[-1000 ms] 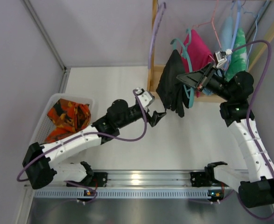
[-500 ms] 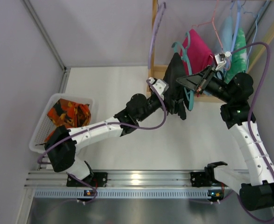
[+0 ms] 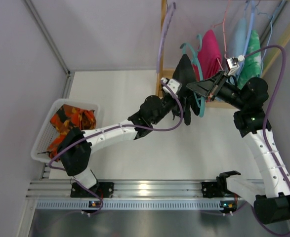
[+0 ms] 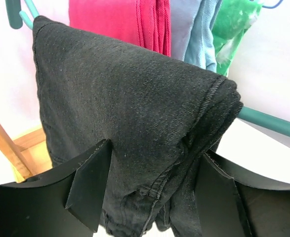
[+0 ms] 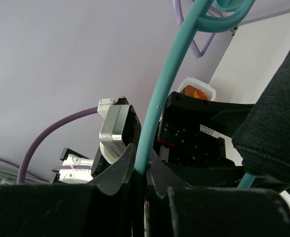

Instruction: Remove the trousers from the hanger

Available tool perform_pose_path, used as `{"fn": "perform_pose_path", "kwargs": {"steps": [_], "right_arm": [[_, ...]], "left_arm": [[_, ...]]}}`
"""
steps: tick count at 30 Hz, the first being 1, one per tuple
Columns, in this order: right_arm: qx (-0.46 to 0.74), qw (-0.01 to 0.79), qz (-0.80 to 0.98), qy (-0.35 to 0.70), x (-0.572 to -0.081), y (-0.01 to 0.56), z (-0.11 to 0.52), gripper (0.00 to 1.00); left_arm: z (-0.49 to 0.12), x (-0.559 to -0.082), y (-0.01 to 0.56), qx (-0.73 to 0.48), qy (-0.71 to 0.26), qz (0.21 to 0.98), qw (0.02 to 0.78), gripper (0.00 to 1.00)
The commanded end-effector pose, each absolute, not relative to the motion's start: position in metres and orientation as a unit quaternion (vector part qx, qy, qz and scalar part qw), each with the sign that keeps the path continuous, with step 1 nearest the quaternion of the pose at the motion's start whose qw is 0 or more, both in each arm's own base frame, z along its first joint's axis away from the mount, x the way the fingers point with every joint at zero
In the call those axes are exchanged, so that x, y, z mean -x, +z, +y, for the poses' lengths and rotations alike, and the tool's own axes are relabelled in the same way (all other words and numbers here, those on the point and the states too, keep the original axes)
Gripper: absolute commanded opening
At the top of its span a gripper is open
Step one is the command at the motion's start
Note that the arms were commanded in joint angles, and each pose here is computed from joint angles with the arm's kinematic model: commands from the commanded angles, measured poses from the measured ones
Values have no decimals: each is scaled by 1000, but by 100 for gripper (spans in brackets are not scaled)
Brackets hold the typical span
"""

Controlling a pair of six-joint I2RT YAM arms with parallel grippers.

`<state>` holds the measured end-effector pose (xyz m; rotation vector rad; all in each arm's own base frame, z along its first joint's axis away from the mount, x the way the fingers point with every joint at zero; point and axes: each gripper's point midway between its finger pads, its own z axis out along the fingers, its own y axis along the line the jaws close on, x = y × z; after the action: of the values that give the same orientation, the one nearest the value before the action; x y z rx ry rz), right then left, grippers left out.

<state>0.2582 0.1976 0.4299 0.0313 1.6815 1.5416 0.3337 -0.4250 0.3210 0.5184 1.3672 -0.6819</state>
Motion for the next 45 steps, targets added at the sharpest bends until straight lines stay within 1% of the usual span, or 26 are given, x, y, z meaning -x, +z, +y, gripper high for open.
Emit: {"fn": "perform_pose_path", "kwargs": {"steps": [1,4,5,8,16,18,19,20,28,29,35,39,42,43,45], "right_arm": [[79,511,597,613,-225,484,195,0],[80,514,598,610,-227,483,195,0],[81,515,597,610,-227,484,195,0],[85,515,595,612,-226,485,195,0],[94,516,590,613,-226,489,196,0],[101,517,589,613,-225,490,197,0],[106,521,589,609,-227,490,197,0],[110,527,586,606,-227,495,196,0],[117,518,583,615,-229,497,198,0],[118,518,583,614,-229,497,198,0],[125,515,581,618,-230,500,200,0],[130,511,579,622,-229,501,200,0],[124,503,577,632,-228,502,200,0],[124,502,575,634,-226,502,200,0],[118,495,579,637,-226,497,200,0]], "left_arm": [[-402,-345,351,-203,-299,586,726,68],[-399,-341,347,-227,-291,580,727,72],[-398,-339,347,-235,-291,576,727,75],[-394,-338,344,-246,-286,575,726,79],[-387,-346,332,-273,-265,573,726,83],[-386,-348,332,-275,-265,571,726,86],[-386,-347,331,-281,-266,570,725,91],[-386,-346,331,-283,-266,568,725,92],[-386,-345,331,-305,-265,557,726,97],[-391,-338,330,-321,-279,549,720,98],[-389,-324,322,-352,-286,537,711,98],[-387,-324,320,-357,-280,537,711,97],[-387,-335,321,-347,-265,542,718,93],[-385,-341,322,-335,-254,548,723,87],[-386,-354,327,-308,-246,559,729,81]]}}
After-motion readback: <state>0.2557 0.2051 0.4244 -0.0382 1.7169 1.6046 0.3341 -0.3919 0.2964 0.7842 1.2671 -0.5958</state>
